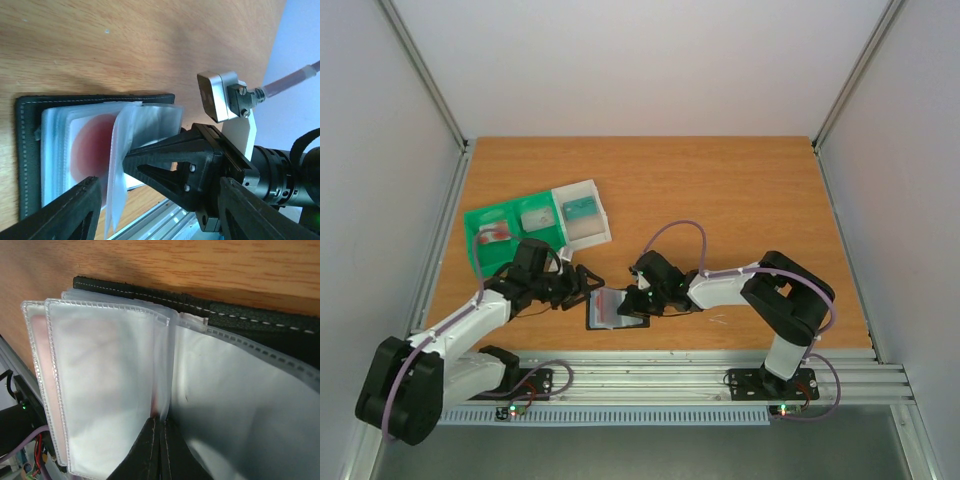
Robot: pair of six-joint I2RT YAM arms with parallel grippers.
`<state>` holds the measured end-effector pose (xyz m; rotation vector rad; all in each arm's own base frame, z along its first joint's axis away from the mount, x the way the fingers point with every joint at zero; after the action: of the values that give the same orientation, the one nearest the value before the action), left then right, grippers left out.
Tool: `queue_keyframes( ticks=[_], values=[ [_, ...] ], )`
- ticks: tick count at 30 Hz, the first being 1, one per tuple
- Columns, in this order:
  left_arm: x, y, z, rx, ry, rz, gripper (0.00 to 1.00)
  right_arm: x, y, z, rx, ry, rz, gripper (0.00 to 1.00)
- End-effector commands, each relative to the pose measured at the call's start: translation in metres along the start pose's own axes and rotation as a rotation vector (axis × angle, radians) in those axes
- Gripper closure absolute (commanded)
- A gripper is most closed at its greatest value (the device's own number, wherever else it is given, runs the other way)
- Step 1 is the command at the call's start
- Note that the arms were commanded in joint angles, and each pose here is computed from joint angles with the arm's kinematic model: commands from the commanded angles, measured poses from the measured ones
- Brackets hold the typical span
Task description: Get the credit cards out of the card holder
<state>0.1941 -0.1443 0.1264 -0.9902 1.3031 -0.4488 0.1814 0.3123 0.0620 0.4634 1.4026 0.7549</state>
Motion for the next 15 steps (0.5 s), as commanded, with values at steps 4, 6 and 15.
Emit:
queue_keyframes(
  ticks=[4,6,15],
  values=[
    [0.012,-0.008,0.004,0.033,-0.015,-0.039,0.39,0.005,-0.013,-0.009,0.035,0.024,-0.030,0.99],
    [0.014,-0.008,0.005,0.038,-0.006,-0.031,0.43,0.005,-0.013,-0.009,0.036,0.025,-0.033,0.99],
    [0.015,-0.019,0.002,0.058,0.001,-0.083,0.48,0.004,-0.014,-0.009,0.039,0.023,-0.039,0.99]
  ],
)
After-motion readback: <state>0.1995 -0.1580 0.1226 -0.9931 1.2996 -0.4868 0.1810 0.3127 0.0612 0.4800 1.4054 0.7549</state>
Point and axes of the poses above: each gripper's point midway between its finger pads, its own x axis out along the fingers, its own y axis along the line the jaws close on, z = x × y, the point moved 6 cm from there along -x, back along the fingers, and after that the axes turned 4 degrees about -x, right-handed, at the moved point
